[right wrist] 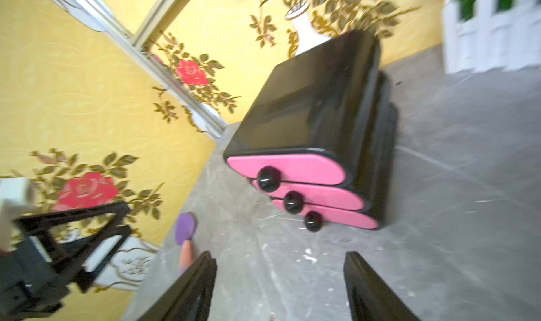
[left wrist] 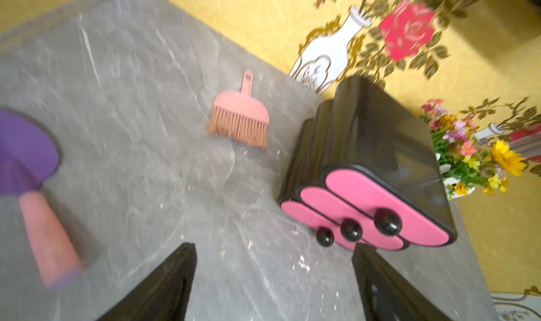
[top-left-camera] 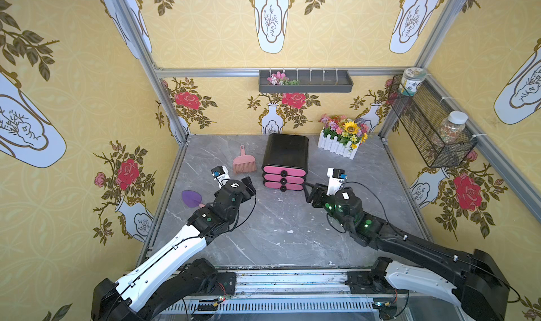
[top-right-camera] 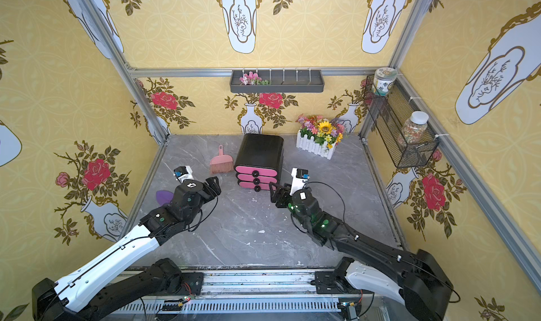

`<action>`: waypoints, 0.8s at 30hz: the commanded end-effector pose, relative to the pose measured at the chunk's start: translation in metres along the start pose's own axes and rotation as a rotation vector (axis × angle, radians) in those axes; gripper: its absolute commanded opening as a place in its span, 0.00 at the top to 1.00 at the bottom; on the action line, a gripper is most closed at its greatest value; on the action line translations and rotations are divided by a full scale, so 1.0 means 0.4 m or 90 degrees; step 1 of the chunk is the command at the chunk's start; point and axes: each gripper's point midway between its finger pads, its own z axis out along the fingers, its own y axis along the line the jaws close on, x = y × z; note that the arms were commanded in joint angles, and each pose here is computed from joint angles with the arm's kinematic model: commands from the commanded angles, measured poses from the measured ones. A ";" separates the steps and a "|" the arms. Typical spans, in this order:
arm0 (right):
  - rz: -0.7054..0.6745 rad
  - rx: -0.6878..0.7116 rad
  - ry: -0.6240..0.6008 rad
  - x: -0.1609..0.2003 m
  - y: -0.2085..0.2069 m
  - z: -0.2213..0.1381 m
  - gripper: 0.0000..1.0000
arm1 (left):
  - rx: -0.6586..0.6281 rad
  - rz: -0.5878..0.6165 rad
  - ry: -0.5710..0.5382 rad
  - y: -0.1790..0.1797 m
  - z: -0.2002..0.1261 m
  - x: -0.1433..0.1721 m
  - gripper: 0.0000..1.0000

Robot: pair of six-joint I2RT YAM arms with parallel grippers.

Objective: Put the binder clips in the drawer according to color
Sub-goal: Reset both arms

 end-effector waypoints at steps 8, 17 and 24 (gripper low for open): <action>-0.390 0.402 -0.030 -0.143 -0.224 -0.075 0.03 | 0.046 0.204 -0.295 -0.082 -0.003 -0.202 0.00; -0.283 0.409 -0.095 -0.151 -0.491 -0.107 0.03 | -0.167 0.082 -0.235 0.339 0.127 -0.074 0.00; -0.234 0.476 -0.059 -0.039 -0.631 -0.064 0.03 | -0.241 0.052 -0.213 0.514 0.125 -0.005 0.00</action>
